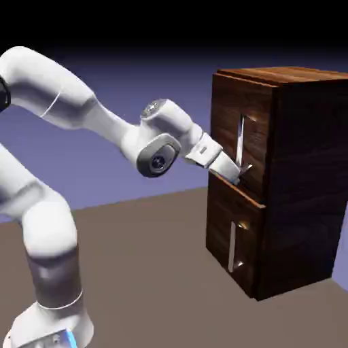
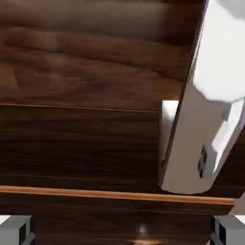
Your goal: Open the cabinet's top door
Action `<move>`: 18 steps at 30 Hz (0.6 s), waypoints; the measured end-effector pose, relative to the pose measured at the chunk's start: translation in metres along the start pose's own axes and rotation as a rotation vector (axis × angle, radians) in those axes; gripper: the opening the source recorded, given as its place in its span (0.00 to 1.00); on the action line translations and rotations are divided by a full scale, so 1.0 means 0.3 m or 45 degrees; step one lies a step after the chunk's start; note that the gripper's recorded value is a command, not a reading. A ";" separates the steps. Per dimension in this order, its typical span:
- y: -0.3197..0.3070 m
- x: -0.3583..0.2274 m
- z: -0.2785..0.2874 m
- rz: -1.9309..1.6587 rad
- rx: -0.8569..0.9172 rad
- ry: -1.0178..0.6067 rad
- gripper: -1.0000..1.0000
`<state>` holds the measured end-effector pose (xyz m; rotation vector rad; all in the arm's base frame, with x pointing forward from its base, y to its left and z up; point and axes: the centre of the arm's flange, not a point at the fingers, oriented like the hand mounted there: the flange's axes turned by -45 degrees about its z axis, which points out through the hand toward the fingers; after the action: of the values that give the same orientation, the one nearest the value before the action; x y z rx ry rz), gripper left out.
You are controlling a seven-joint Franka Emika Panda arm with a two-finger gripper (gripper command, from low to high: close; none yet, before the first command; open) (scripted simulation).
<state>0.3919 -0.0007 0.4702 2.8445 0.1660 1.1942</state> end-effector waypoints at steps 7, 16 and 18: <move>0.060 0.104 -0.127 -0.561 -0.111 0.002 1.00; 0.164 0.169 -0.283 -1.200 -0.333 -0.059 1.00; 0.159 0.162 -0.295 -1.322 -0.361 -0.052 1.00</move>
<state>0.3665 -0.0418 0.5708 1.9988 1.1683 0.8022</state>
